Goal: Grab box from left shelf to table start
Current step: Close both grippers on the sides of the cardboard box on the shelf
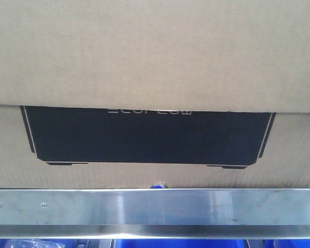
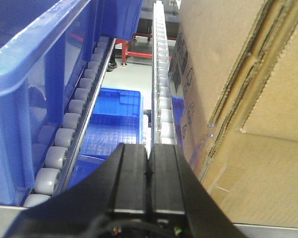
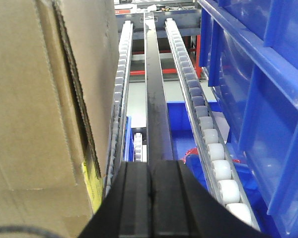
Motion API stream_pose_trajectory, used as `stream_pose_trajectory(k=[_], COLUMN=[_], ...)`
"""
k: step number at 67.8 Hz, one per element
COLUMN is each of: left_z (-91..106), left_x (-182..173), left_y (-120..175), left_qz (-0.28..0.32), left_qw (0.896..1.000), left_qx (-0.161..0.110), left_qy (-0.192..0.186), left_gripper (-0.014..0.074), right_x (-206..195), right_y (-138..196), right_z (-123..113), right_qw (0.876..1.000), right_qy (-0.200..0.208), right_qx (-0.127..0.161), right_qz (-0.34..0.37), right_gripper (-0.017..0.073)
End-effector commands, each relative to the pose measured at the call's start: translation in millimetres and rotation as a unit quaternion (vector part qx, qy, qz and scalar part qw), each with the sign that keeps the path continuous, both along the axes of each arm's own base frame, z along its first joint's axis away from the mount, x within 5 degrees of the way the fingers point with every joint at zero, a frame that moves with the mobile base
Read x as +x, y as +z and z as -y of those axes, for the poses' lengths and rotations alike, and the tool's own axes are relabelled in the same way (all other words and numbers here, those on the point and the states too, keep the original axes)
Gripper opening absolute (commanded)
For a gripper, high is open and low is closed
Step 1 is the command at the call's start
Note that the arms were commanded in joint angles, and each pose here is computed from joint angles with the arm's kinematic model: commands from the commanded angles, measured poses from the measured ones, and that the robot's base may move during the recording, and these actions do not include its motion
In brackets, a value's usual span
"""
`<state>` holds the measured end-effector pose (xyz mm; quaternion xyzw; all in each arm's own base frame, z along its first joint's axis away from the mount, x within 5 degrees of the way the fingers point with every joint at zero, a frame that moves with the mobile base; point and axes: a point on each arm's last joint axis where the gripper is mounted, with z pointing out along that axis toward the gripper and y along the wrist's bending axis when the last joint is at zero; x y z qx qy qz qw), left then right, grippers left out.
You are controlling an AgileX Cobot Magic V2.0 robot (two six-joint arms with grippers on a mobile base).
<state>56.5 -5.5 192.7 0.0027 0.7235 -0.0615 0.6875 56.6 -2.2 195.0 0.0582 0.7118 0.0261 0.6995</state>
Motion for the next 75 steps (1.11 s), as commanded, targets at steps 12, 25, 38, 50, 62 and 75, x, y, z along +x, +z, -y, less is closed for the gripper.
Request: stream_pose_trajectory(k=[12, 25, 38, 50, 62, 75], left_z=[-0.5, -0.5, -0.6, -1.7, -4.2, -2.0], left_x=[-2, -2, -2, -4, -11, -19], left_y=[10, 10, 13, 25, 56, 105], left_qz=[0.056, 0.056, 0.068, 0.135, 0.218, 0.169], left_qw=[0.998, 0.998, 0.998, 0.991, 0.975, 0.985], left_qx=[-0.009, -0.009, -0.01, -0.017, -0.046, -0.018], left_qy=[0.001, 0.001, 0.002, 0.007, 0.012, 0.001], left_gripper=[-0.0099, -0.0099, -0.0099, -0.0099, -0.0099, -0.0099], right_x=[-1, -1, -1, -1, -1, -1], right_y=[7, 7, 7, 7, 7, 7], right_z=[1, 1, 1, 1, 1, 1], right_qw=[0.999, 0.999, 0.999, 0.999, 0.999, 0.999], right_qy=[-0.003, -0.003, -0.003, -0.003, -0.003, -0.003], right_qx=[-0.01, -0.01, -0.01, -0.01, -0.01, -0.01], right_qz=[0.043, 0.043, 0.043, 0.043, 0.043, 0.043], right_gripper=[0.0057, 0.0057, 0.0057, 0.0057, 0.0057, 0.0057])
